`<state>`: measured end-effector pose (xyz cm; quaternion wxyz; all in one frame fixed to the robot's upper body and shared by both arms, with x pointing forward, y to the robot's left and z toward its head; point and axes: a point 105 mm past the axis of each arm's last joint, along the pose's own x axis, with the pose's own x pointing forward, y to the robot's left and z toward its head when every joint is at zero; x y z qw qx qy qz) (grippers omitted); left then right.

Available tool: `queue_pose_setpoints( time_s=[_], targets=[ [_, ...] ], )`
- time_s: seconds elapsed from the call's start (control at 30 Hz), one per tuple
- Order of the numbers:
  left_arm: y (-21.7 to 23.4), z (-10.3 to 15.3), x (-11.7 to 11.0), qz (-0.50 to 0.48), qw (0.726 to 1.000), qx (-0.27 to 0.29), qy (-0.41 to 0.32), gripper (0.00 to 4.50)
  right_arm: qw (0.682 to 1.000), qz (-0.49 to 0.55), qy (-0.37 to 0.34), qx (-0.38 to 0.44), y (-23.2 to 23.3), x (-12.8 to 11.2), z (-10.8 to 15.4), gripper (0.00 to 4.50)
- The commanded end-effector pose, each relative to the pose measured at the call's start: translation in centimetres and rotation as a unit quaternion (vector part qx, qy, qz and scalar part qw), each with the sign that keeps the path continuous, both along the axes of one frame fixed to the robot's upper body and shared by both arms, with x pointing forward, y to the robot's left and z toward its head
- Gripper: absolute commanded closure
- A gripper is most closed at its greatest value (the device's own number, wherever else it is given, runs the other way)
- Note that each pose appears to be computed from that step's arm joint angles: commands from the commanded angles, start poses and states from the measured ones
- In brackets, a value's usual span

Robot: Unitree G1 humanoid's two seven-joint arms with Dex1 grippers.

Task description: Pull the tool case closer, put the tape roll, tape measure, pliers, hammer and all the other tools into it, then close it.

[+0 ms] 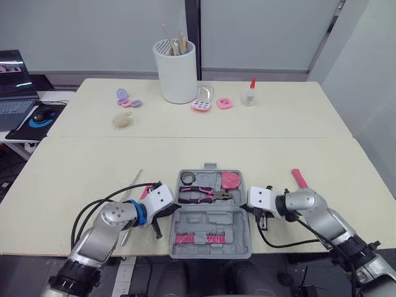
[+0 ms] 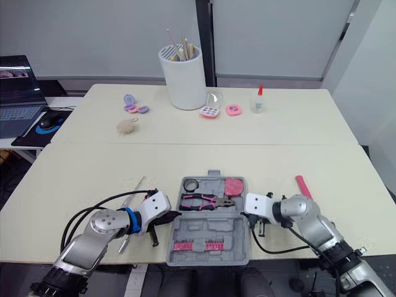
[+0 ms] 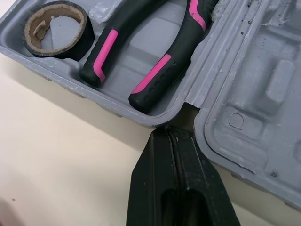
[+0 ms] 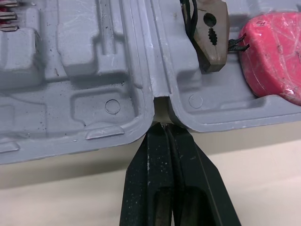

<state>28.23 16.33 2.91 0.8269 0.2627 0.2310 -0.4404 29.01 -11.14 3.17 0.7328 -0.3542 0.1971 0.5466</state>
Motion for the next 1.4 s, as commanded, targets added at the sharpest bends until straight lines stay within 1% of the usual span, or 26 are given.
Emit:
queue_pose_setpoints(
  time_s=[0.03, 0.17, 0.47, 0.87, 1.17, 1.4],
  targets=[
    [-1.8, 1.3, 1.1, -0.031, 0.999, -0.015, -0.03, 4.5, 0.999, 0.018, -0.036, 0.025, 1.0, 0.9, 1.8, 4.48],
    [-2.1, 1.5, 2.2, -0.033, 0.999, -0.014, -0.038, 4.5, 0.999, 0.01, -0.045, 0.025, 0.7, 1.7, 1.9, 4.48],
    [-2.7, 1.7, 3.5, -0.042, 0.998, -0.013, -0.047, 4.5, 0.997, -0.005, -0.075, 0.034, 0.9, 3.4, 2.3, 4.48],
    [-1.7, 1.7, 3.2, -0.037, 0.998, 0.002, -0.05, 4.5, 0.997, 0.007, -0.07, 0.039, 1.7, 3.1, 1.9, 4.48],
    [-0.5, 1.9, 3.4, -0.023, 0.998, 0.011, -0.052, 4.5, 0.995, 0.01, -0.082, 0.049, 2.7, 3.7, 2.3, 4.48],
    [0.1, 2.1, 3.6, -0.016, 0.998, 0.016, -0.055, 4.5, 0.995, 0.013, -0.08, 0.05, 2.9, 3.6, 2.1, 4.48]
  ],
)
